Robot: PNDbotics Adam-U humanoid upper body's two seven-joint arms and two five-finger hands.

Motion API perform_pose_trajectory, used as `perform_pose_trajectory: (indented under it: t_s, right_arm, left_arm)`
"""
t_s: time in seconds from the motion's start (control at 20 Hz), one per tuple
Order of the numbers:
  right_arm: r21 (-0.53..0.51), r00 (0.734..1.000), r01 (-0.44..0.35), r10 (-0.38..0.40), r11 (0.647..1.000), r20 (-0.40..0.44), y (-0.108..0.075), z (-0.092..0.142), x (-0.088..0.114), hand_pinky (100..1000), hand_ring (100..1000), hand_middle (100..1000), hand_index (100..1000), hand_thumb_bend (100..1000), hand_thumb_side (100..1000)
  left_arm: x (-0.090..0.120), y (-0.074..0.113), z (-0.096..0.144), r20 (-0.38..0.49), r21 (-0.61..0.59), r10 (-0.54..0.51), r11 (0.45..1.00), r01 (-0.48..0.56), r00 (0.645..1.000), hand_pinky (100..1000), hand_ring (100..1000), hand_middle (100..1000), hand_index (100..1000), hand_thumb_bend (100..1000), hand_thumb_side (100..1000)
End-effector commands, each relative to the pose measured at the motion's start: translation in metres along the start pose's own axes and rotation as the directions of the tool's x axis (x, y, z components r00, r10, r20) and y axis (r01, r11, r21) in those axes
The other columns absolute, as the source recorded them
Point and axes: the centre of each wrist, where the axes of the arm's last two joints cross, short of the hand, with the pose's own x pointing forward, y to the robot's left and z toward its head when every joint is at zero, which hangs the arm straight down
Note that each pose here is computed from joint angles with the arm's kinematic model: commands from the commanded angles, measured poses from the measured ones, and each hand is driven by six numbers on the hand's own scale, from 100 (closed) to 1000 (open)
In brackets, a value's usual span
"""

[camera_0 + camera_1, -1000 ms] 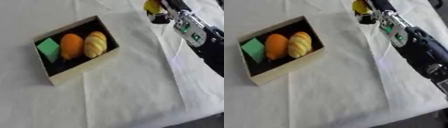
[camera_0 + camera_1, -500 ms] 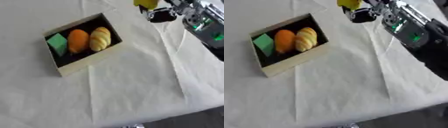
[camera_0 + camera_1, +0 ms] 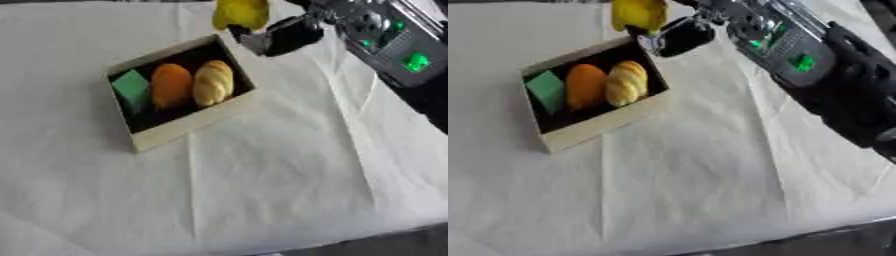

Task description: Pick up objects on the table and place them in the box.

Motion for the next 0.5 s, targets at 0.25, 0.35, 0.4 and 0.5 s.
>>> perform_pose_trajectory:
  t_s: [0.25, 0.35, 0.4, 0.5]
  right_arm:
    - [0.062, 0.999, 0.029, -0.028, 0.998, -0.020, 0.014, -0.026, -0.015, 780, 637, 564, 700, 100, 100]
    - [0.073, 0.999, 0.013, -0.011, 0.997, -0.034, 0.020, -0.031, -0.022, 779, 659, 597, 732, 100, 100]
    - [0.078, 0.999, 0.000, 0.004, 0.997, -0.042, 0.024, -0.033, -0.026, 779, 670, 612, 746, 100, 100]
    - [0.097, 0.997, -0.030, 0.036, 0.995, -0.064, 0.031, -0.038, -0.034, 785, 710, 667, 783, 100, 100]
  left_arm:
    - [0.012, -0.009, -0.010, 0.044, -0.051, 0.030, 0.998, -0.028, 0.999, 808, 764, 707, 848, 134, 484]
    - [0.013, -0.011, -0.010, 0.044, -0.057, 0.035, 0.998, -0.033, 0.998, 808, 764, 707, 848, 131, 486]
    - [0.013, -0.012, -0.009, 0.043, -0.060, 0.037, 0.998, -0.034, 0.998, 808, 764, 707, 848, 131, 486]
    - [0.013, -0.013, -0.009, 0.043, -0.064, 0.038, 0.997, -0.035, 0.998, 808, 764, 708, 848, 132, 485]
